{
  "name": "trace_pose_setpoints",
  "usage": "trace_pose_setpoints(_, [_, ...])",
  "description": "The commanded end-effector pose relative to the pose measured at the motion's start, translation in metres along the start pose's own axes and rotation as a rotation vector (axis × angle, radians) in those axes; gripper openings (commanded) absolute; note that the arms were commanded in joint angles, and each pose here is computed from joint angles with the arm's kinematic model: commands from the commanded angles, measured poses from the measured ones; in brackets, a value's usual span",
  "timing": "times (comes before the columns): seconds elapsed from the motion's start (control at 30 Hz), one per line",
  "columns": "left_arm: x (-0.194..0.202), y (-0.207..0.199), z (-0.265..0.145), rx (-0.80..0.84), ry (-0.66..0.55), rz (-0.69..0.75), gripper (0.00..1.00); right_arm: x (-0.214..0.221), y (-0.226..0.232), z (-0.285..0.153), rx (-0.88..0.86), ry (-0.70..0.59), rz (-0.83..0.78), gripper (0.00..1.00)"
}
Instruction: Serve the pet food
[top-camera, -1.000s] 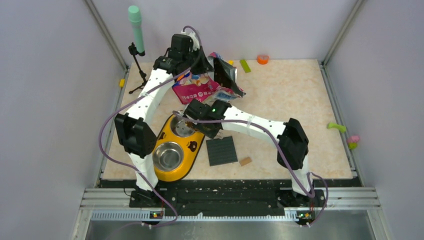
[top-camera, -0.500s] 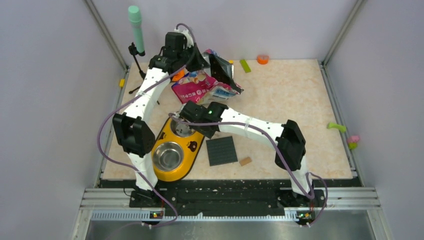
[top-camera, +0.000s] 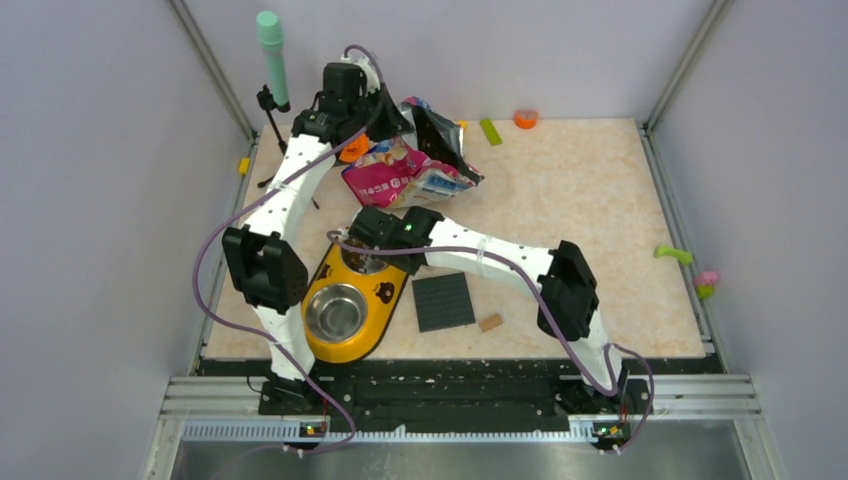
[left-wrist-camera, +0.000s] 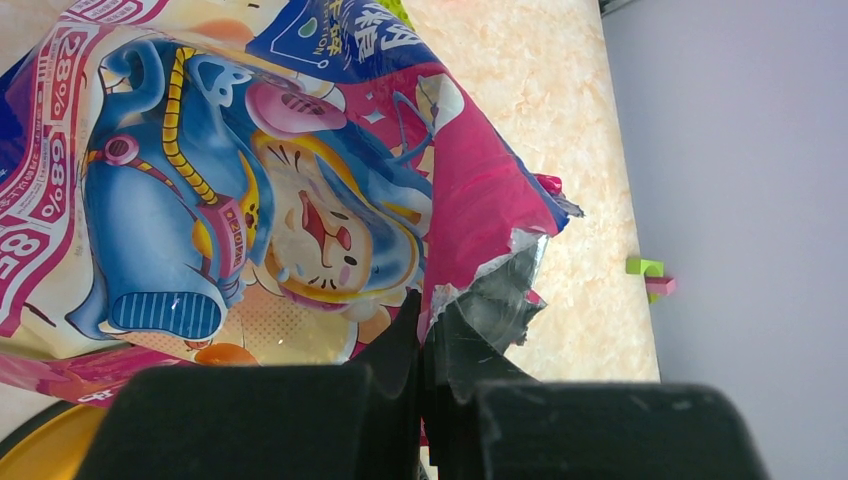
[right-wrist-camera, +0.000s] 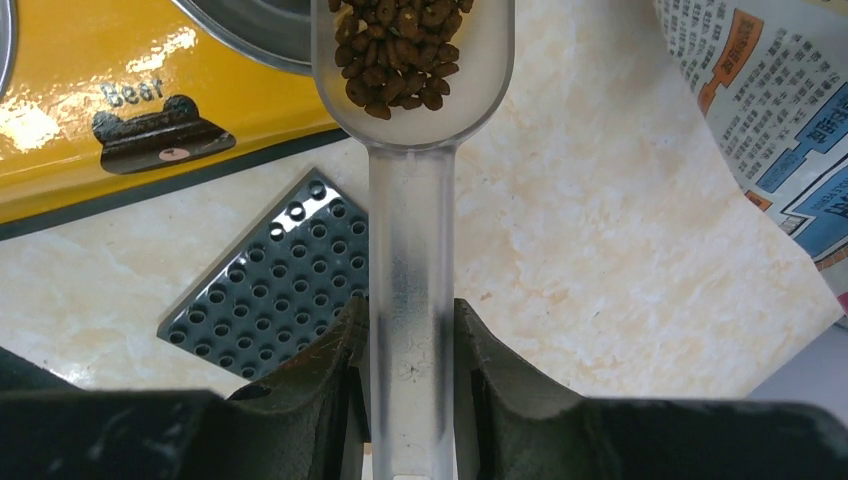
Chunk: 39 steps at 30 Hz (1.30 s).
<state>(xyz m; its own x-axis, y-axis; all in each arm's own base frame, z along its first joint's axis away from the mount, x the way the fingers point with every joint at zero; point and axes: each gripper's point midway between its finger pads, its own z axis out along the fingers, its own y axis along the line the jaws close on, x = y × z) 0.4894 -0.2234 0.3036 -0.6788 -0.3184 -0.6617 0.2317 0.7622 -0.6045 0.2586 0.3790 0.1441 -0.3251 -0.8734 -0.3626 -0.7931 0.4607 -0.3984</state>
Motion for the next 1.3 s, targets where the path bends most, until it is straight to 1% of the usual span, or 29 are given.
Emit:
trace_pose_setpoints(0.0, [-0.056,-0.037,-0.048,0.086,-0.187,0.060,0.00,-0.016,-0.004,-0.009,0.069,-0.037,-0.029,0.00])
trace_pose_setpoints(0.3, [-0.050,-0.037,-0.049,0.093,-0.176,0.055,0.00,-0.001,0.007,-0.001,0.112,0.018,-0.120,0.00])
trace_pose_setpoints(0.53, [-0.049,-0.036,-0.058,0.085,-0.183,0.064,0.00,-0.007,0.005,-0.006,0.203,0.000,-0.213,0.00])
trace_pose_setpoints(0.67, [-0.048,-0.035,-0.062,0.082,-0.186,0.065,0.00,-0.011,0.006,-0.008,0.215,-0.011,-0.251,0.00])
trace_pose_setpoints(0.87, [-0.045,-0.036,-0.065,0.090,-0.184,0.062,0.00,-0.007,0.004,-0.001,0.262,0.025,-0.306,0.00])
trace_pose_setpoints(1.0, [-0.043,-0.037,-0.065,0.095,-0.181,0.060,0.00,-0.012,0.001,0.000,0.314,0.015,-0.328,0.00])
trace_pose_setpoints(1.13, [-0.042,-0.038,-0.066,0.104,-0.178,0.057,0.00,-0.014,-0.002,0.008,0.374,0.033,-0.366,0.00])
trace_pose_setpoints(1.27, [-0.041,-0.040,-0.068,0.113,-0.180,0.058,0.00,-0.017,0.000,0.005,0.393,0.026,-0.385,0.00])
